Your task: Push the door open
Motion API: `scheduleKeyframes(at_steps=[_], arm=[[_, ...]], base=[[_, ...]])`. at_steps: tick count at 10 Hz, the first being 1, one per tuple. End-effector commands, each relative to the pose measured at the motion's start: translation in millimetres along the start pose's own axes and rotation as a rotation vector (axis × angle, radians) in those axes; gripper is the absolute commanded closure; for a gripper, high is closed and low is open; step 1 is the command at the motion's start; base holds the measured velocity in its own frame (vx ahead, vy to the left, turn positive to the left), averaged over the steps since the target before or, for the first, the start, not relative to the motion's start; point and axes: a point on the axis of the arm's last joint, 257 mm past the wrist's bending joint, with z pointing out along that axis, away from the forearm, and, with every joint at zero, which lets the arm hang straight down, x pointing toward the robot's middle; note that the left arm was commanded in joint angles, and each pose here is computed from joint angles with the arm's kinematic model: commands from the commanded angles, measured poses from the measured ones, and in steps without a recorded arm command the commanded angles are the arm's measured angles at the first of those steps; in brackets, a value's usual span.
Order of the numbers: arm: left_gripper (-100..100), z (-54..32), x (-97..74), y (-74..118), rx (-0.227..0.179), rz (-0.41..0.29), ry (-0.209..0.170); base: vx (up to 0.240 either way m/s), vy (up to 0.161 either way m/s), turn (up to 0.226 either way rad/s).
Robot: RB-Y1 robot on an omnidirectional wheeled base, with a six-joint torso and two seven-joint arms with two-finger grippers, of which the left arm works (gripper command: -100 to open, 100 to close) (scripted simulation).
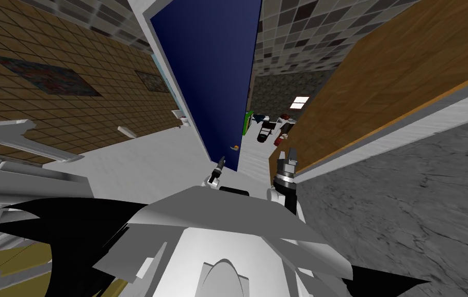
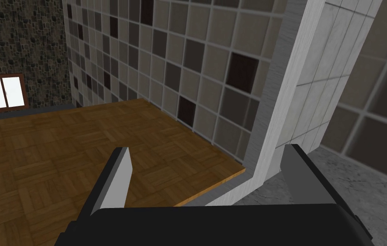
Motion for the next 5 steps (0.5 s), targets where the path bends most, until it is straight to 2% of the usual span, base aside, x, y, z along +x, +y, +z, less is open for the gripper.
scheduleKeyframes(at_steps=[1, 5], arm=[[-100, 0.5, 6.9, 6.8, -0.015, -0.007, 0.01], [-100, 1.5, 23.2, 20.5, -0.046, -0.025, 0.033]], base=[[0.097, 0.001, 0.002], [0.096, 0.007, 0.0]])
